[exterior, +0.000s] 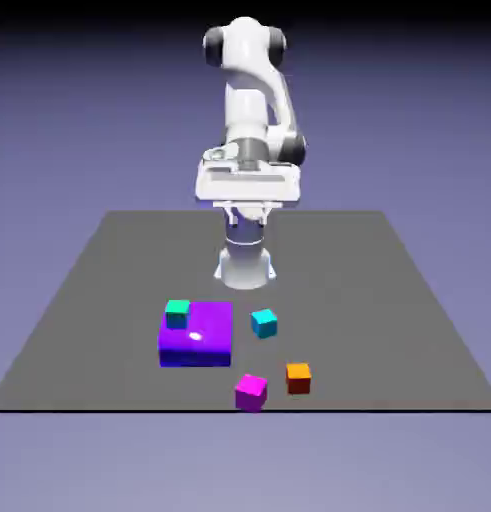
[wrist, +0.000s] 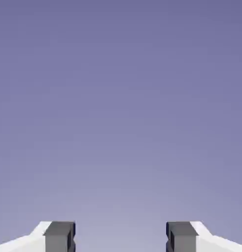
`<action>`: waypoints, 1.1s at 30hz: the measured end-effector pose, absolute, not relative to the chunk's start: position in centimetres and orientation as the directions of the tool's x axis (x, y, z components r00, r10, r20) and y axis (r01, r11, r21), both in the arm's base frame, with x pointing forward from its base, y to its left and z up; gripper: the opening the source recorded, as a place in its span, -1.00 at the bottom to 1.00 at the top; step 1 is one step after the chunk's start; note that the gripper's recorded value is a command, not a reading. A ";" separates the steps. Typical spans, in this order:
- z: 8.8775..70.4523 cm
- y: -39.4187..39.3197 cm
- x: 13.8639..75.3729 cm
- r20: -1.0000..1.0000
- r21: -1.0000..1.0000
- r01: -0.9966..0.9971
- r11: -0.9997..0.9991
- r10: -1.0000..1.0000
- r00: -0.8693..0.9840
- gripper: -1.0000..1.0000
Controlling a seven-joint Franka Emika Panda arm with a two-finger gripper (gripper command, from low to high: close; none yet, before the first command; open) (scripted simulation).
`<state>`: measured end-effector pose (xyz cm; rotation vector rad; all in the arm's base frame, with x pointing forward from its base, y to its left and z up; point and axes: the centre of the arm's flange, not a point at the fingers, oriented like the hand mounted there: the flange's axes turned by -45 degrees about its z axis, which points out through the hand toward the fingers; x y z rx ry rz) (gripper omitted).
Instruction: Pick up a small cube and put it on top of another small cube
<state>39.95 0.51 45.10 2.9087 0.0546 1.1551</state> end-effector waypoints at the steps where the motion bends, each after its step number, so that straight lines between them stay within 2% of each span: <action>1: 44.5 0.5 40.8 0.661 0.017 0.015 -1.000 0.023 0.750 0.00; 13: 34.1 0.6 49.5 0.308 -0.032 -0.172 -0.985 -0.173 0.935 0.00; 25: 20.4 0.7 54.4 -0.089 -0.004 -0.383 -0.924 -0.381 0.920 0.00; 27: 19.5 0.7 54.6 -0.113 0.000 -0.395 -0.919 -0.393 0.913 0.00; 31: 13.0 0.9 54.1 -0.113 0.000 -0.396 -0.918 -0.393 0.913 0.00; 32: 12.5 0.9 54.1 -0.113 0.000 -0.395 -0.919 -0.393 0.913 -1.00; 33: 12.5 0.9 54.1 -0.113 0.000 -0.395 -0.919 -0.393 0.913 -1.00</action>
